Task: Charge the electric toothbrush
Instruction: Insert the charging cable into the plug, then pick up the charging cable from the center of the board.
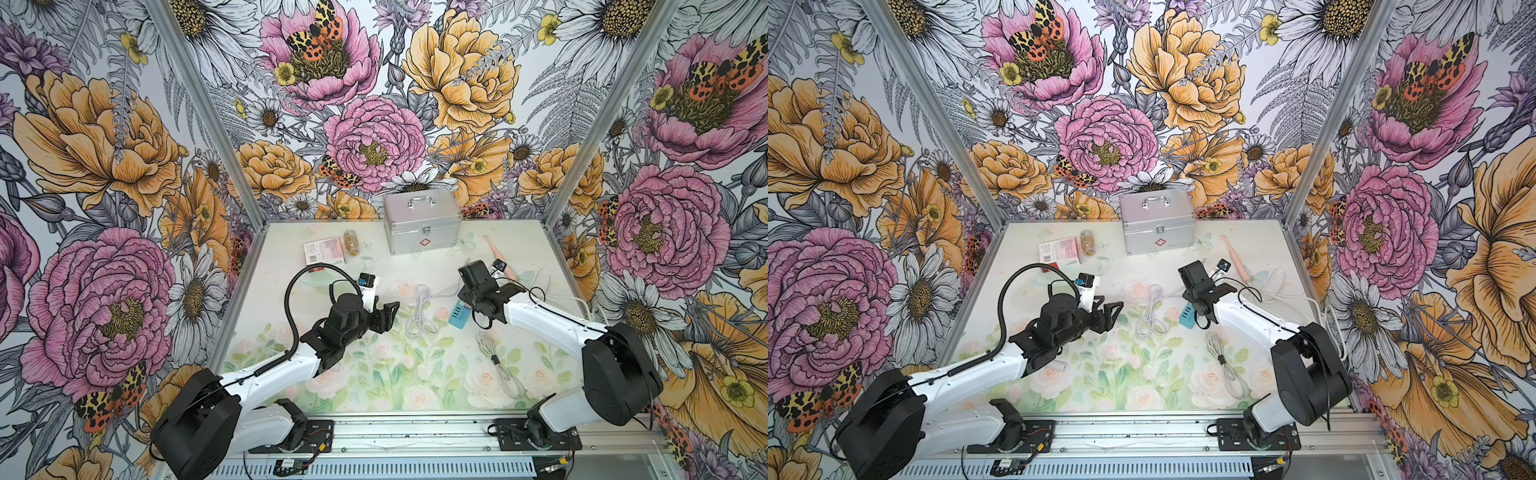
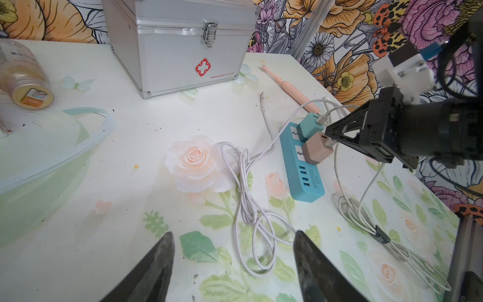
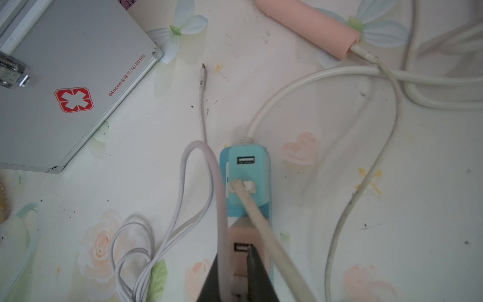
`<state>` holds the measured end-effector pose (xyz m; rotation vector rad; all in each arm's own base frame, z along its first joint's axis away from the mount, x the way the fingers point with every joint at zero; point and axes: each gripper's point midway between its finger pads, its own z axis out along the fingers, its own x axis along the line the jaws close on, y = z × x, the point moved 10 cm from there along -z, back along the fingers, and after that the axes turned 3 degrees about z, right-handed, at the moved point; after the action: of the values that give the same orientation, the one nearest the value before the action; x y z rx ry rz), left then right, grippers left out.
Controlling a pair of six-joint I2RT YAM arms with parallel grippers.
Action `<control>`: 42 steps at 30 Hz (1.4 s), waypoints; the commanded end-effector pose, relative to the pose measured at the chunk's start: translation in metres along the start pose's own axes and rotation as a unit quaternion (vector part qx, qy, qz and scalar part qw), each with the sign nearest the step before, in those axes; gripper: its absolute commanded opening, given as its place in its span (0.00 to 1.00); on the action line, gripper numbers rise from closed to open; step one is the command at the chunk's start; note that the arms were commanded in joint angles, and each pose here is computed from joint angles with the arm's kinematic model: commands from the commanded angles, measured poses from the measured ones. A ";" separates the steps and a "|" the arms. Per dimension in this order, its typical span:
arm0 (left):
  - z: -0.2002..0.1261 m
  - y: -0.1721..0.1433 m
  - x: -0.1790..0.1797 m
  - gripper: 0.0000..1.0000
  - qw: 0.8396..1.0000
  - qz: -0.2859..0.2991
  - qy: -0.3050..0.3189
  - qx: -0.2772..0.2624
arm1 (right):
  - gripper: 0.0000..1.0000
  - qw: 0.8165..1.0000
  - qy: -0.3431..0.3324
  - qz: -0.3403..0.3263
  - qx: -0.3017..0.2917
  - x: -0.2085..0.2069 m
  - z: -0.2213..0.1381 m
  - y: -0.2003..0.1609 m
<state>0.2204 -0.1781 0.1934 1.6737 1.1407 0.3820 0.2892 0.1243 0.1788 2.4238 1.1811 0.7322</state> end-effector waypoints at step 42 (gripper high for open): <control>0.000 0.029 0.015 0.73 0.992 -0.078 0.098 0.031 | 0.59 0.897 0.129 -0.319 0.277 0.100 0.021 -0.078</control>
<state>0.2370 -0.1639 0.2065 1.6426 1.4136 0.3886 0.2932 0.2436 0.1450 2.1565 2.4052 0.5034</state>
